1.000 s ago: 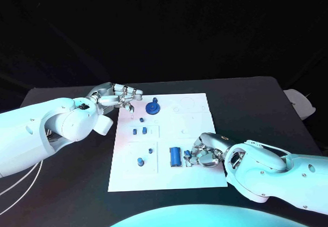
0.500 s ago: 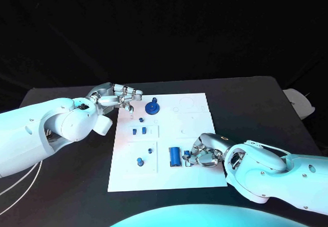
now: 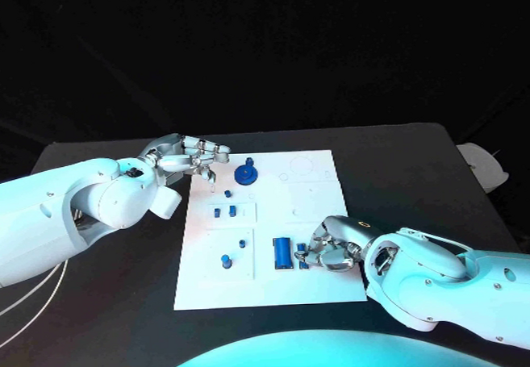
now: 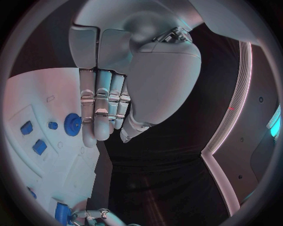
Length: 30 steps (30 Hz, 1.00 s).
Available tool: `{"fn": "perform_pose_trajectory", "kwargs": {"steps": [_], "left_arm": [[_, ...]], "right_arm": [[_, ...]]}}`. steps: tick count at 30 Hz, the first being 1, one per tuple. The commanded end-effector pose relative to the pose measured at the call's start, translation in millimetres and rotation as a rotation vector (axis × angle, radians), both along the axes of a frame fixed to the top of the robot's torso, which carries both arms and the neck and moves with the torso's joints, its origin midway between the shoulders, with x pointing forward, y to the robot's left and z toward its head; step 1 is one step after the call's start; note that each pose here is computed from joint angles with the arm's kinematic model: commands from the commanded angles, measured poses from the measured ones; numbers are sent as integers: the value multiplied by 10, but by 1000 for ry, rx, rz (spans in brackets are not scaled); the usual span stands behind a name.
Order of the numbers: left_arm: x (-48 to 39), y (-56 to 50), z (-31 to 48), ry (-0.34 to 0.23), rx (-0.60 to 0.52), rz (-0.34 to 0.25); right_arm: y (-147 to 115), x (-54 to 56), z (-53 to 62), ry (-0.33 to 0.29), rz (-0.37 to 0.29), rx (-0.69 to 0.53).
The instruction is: Assemble the parts on the task board
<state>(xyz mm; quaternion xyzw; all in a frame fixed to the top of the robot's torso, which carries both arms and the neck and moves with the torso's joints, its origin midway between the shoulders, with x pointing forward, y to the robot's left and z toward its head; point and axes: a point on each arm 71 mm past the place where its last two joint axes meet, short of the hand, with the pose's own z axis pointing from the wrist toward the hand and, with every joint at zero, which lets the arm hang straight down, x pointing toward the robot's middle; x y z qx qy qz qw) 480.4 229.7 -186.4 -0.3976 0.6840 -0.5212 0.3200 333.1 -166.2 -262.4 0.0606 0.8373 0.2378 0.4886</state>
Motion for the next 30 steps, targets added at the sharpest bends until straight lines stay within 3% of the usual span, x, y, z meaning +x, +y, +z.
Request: {"fn": "perform_pose_trajectory", "kwargs": {"steps": [1,12,23,30], "left_arm": [[-8,-21,6,-1,-5,-20],[-7,-18,5,0,-4,-19],[-6,-7,4,1,-2,-17],[-6,-4,3,0,2,-18]], "right_arm": [[8,-9,9,-14,14,-3],[-37,-38,16,-2,24,-17],[-16,-142,56,11,53,-11],[-50,-140,43,12,47,-20]]}}
